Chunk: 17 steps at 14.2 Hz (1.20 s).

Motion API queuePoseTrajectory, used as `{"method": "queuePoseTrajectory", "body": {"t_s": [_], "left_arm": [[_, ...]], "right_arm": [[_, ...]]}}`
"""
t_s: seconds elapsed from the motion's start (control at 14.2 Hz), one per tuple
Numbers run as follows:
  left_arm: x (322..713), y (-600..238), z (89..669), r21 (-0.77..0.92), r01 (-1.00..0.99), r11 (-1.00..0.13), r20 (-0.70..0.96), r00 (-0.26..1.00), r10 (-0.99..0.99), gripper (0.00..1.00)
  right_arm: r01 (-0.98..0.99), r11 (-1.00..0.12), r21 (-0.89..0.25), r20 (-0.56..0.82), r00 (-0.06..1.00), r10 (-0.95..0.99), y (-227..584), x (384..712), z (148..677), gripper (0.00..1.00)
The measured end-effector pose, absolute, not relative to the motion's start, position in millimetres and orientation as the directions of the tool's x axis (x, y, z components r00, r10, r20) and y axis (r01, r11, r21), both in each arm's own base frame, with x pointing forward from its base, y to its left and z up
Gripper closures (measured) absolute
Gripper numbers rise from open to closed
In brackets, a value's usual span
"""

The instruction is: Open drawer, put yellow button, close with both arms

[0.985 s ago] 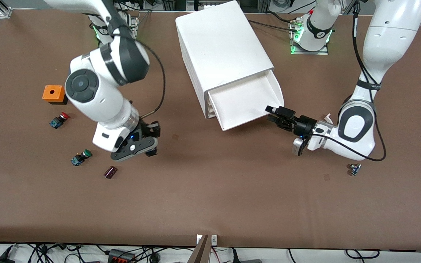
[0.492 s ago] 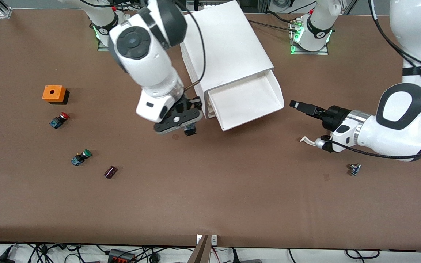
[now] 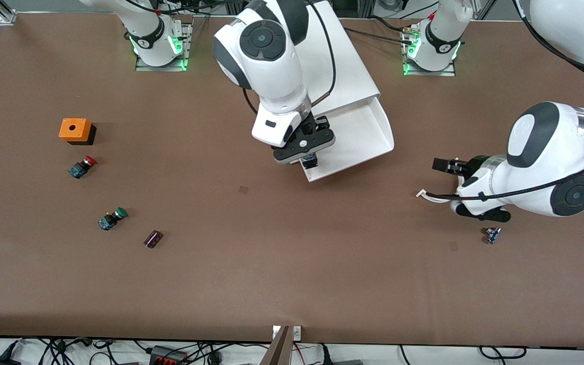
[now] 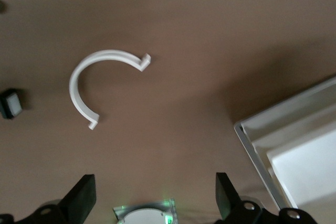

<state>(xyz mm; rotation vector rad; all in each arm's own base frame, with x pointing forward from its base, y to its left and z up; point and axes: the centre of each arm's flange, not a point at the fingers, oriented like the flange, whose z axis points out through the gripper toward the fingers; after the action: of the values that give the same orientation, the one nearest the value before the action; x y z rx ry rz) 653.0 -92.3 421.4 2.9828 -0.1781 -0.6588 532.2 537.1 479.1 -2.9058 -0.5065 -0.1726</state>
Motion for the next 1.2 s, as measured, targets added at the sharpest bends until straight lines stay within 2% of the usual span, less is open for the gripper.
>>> {"method": "queuePoseTrajectory", "body": {"t_s": [0.21, 0.63, 1.2], "left_arm": [[664.3, -81.0, 423.6, 0.05, -0.077, -0.996, -0.347, 0.933, -0.09, 0.0], [666.2, -79.0, 422.3, 0.024, -0.025, -0.999, -0.34, 0.94, -0.031, 0.0], [666.9, -81.4, 424.7, 0.026, -0.026, -0.999, -0.33, 0.943, -0.033, 0.0]], "right_arm": [[0.332, -0.927, -0.174, 0.152, 0.939, 0.308, 552.0, 522.5, 476.9, 0.59], [0.311, -0.934, -0.176, 0.136, 0.947, 0.289, 583.9, 504.4, 438.4, 0.59], [0.334, -0.928, -0.164, 0.114, 0.941, 0.319, 604.8, 481.7, 422.4, 0.59]]}}
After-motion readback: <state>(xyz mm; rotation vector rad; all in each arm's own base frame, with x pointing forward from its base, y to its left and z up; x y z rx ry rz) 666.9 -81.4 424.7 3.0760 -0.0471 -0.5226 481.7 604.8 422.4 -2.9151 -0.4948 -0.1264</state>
